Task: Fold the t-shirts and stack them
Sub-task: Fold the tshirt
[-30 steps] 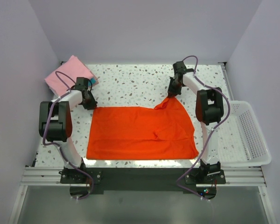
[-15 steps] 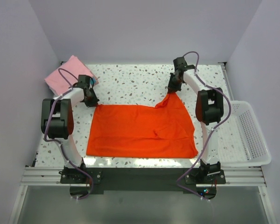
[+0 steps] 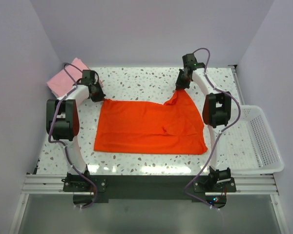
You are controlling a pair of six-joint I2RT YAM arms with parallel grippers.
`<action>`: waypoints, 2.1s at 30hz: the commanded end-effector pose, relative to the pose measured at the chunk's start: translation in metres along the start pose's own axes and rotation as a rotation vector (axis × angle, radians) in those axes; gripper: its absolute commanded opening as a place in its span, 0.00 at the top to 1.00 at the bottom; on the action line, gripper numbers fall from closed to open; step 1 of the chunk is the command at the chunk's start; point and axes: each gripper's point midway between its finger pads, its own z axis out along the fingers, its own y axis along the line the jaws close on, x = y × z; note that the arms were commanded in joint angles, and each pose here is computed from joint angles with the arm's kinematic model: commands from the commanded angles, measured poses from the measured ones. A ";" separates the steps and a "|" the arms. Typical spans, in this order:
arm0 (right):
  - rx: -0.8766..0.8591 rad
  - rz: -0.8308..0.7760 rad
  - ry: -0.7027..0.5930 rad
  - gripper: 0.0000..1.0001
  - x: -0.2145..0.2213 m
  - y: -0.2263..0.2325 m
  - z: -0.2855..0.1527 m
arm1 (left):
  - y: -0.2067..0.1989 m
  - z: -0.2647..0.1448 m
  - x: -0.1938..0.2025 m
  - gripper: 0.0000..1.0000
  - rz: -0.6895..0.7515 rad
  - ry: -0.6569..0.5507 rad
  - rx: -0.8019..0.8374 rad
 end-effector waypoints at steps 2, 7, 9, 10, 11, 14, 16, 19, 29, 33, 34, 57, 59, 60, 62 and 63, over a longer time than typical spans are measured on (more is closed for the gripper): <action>-0.030 0.036 -0.062 1.00 -0.019 0.011 -0.039 | -0.026 -0.008 -0.037 1.00 0.070 -0.098 0.101; -0.063 0.078 -0.069 1.00 -0.008 0.014 -0.071 | -0.021 -0.014 -0.035 1.00 0.130 -0.108 0.099; -0.064 0.087 -0.062 1.00 0.003 0.011 -0.084 | -0.020 -0.015 -0.033 1.00 0.141 -0.106 0.099; -0.064 0.091 -0.059 1.00 0.008 0.010 -0.088 | -0.019 -0.015 -0.031 1.00 0.151 -0.104 0.097; -0.047 0.098 -0.033 1.00 0.021 0.005 -0.087 | -0.019 -0.017 -0.031 1.00 0.158 -0.109 0.099; -0.043 0.102 -0.024 1.00 0.040 0.002 -0.105 | -0.015 -0.023 -0.030 1.00 0.176 -0.120 0.087; -0.050 0.108 -0.044 1.00 0.045 0.002 -0.123 | -0.011 -0.026 -0.029 1.00 0.180 -0.128 0.066; -0.018 0.113 -0.007 1.00 0.077 -0.009 -0.129 | -0.005 -0.031 -0.024 1.00 0.181 -0.128 0.046; 0.029 0.122 0.028 1.00 0.146 -0.021 -0.160 | 0.011 -0.048 -0.004 1.00 0.175 -0.125 0.000; 0.045 0.132 0.033 1.00 0.163 -0.028 -0.167 | 0.010 -0.056 0.000 1.00 0.176 -0.132 0.012; 0.054 0.135 0.041 1.00 0.170 -0.031 -0.166 | 0.008 -0.061 -0.002 1.00 0.179 -0.148 0.023; 0.082 0.150 0.065 1.00 0.221 -0.065 -0.186 | 0.033 -0.095 0.047 1.00 0.175 -0.071 -0.034; 0.083 0.150 0.068 1.00 0.225 -0.067 -0.187 | 0.035 -0.099 0.051 1.00 0.173 -0.065 -0.036; 0.086 0.150 0.072 1.00 0.227 -0.069 -0.187 | 0.035 -0.100 0.053 1.00 0.173 -0.061 -0.038; 0.086 0.147 0.072 1.00 0.228 -0.069 -0.188 | 0.038 -0.102 0.059 1.00 0.163 -0.041 -0.047; 0.085 0.145 0.071 1.00 0.229 -0.070 -0.190 | 0.040 -0.103 0.063 1.00 0.156 -0.029 -0.051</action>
